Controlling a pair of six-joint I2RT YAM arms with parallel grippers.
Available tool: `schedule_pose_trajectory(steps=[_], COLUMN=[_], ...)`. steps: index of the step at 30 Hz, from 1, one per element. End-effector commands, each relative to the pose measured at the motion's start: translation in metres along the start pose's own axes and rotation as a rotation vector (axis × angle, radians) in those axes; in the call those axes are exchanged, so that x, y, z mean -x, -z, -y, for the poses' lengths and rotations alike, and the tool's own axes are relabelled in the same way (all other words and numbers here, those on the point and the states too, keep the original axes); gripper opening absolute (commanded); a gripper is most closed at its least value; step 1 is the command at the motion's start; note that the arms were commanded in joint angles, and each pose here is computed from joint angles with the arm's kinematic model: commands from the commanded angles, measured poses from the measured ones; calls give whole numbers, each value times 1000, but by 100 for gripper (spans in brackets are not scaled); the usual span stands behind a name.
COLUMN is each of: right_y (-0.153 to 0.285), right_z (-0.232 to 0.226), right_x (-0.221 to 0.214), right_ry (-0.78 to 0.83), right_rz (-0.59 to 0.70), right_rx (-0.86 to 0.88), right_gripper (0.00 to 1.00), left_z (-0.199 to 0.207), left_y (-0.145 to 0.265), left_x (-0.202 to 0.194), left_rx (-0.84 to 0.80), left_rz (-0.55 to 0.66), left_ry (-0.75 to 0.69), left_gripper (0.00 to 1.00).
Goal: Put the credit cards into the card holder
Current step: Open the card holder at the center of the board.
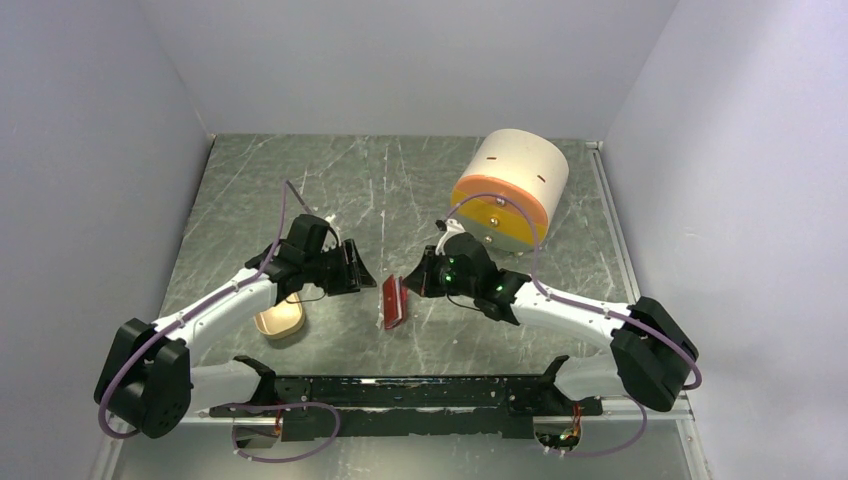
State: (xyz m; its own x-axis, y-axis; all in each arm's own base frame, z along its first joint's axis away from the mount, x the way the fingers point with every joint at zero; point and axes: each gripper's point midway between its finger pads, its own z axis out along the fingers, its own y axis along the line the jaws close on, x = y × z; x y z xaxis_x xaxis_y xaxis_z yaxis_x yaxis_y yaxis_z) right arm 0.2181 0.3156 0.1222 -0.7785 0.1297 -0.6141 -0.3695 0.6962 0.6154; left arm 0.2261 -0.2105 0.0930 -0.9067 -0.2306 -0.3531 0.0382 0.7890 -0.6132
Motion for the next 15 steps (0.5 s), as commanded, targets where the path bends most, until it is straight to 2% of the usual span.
schedule_pose_trajectory(steps=[1, 10, 15], right_y=[5, 0, 1], right_z=[-24, -25, -5], right_x=[16, 6, 6], right_ry=[-20, -41, -13], right_rz=[33, -6, 1], right_rx=[93, 117, 25], right_gripper=[0, 0, 0], left_z=[16, 9, 3], left_y=[4, 1, -1], left_x=[4, -1, -2], left_rx=[-69, -48, -16], left_rz=[7, -13, -17], left_ry=[-19, -11, -12], left_gripper=[55, 55, 55])
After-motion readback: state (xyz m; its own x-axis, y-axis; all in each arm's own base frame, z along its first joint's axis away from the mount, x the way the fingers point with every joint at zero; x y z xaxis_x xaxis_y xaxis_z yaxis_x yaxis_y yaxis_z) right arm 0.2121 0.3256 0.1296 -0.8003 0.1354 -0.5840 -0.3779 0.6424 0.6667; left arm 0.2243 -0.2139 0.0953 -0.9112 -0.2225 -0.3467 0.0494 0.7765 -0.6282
